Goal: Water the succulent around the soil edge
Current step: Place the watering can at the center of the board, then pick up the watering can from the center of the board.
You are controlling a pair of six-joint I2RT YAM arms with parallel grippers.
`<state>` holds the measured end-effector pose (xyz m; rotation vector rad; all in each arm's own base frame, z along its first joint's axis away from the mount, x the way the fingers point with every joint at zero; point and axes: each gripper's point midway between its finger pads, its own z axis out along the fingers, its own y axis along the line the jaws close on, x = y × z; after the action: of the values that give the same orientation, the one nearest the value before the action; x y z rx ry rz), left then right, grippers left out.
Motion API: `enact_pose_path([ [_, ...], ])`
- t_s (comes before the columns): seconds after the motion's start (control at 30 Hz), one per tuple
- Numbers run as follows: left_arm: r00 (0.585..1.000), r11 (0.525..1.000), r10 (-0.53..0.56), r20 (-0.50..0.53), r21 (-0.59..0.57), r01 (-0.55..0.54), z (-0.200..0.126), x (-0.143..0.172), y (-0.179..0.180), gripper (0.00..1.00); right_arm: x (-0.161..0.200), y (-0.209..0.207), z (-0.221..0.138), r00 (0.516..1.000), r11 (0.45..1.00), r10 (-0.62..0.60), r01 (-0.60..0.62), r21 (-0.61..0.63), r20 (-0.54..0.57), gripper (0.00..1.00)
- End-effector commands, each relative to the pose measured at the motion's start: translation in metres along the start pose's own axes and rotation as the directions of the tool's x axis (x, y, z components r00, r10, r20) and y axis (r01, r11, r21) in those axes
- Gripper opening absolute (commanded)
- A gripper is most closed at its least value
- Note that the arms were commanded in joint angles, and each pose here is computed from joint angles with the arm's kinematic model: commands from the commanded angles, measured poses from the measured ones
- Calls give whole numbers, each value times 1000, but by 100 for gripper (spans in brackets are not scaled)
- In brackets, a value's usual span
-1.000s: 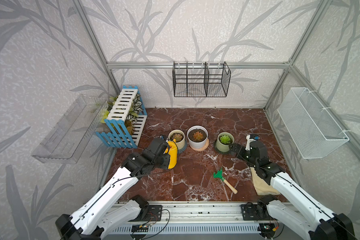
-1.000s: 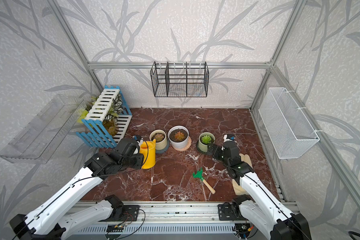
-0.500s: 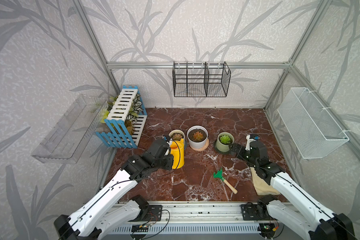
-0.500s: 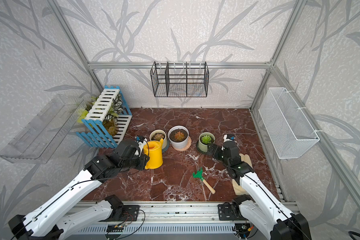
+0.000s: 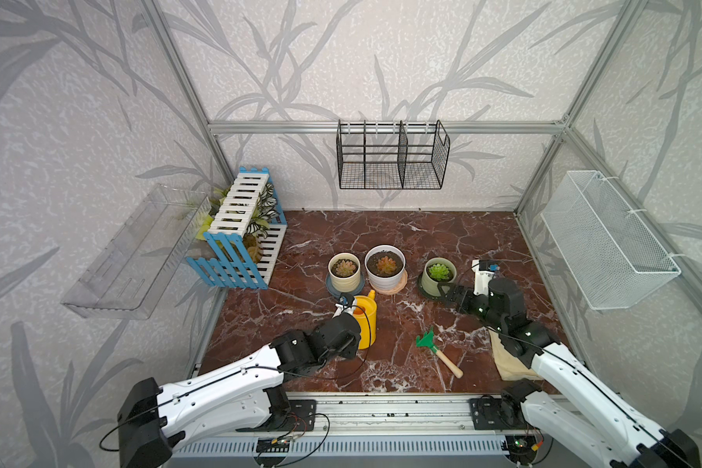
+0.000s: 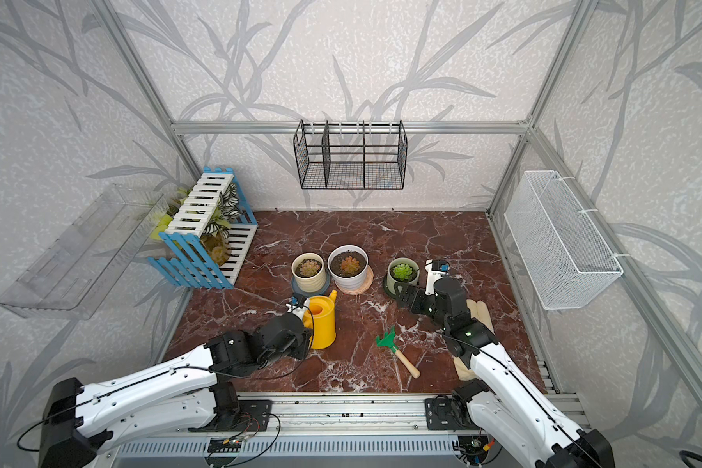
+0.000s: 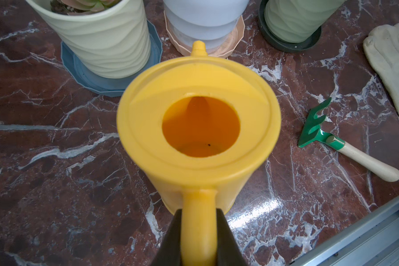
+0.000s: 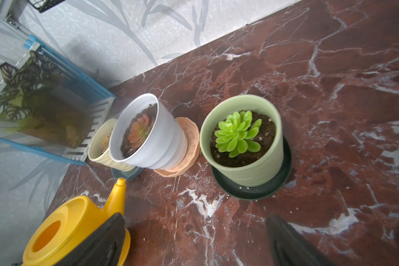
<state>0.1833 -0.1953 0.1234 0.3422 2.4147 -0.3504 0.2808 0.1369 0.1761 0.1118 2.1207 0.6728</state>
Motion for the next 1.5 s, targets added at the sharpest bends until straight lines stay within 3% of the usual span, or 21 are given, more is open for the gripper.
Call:
enact_pose_path([
  [0.0,994,997,-65,84,41,62,6,-17,-15,1,3,4,-3,999,999,-44,44,23,-4,97],
  [0.2,999,997,-31,20,77,29,19,1,-27,25,21,5,-6,996,996,-80,81,36,-43,97],
  [0.33,1000,990,-25,9,138,23,18,3,-38,48,25,9,-11,992,993,-112,113,32,-54,97],
  [0.5,1000,968,-10,-19,251,14,16,6,-60,61,35,16,-13,984,988,-153,155,18,-87,97],
  [0.7,998,910,17,-56,415,8,17,8,-98,64,54,28,-13,968,977,-213,212,-17,-135,97],
  [0.87,998,855,54,-18,517,-37,11,-8,-126,65,78,44,-14,942,957,-285,269,-111,-177,97],
  [1.03,997,888,35,66,455,-61,-2,-31,-114,65,106,63,-15,907,922,-365,322,-215,-210,97],
  [1.27,975,964,-51,218,266,-9,-39,-56,-55,67,143,109,-9,838,833,-510,423,-356,-196,96],
  [1.47,943,987,-105,317,148,60,-60,-63,-11,69,171,131,14,771,792,-590,497,-353,-240,91],
])
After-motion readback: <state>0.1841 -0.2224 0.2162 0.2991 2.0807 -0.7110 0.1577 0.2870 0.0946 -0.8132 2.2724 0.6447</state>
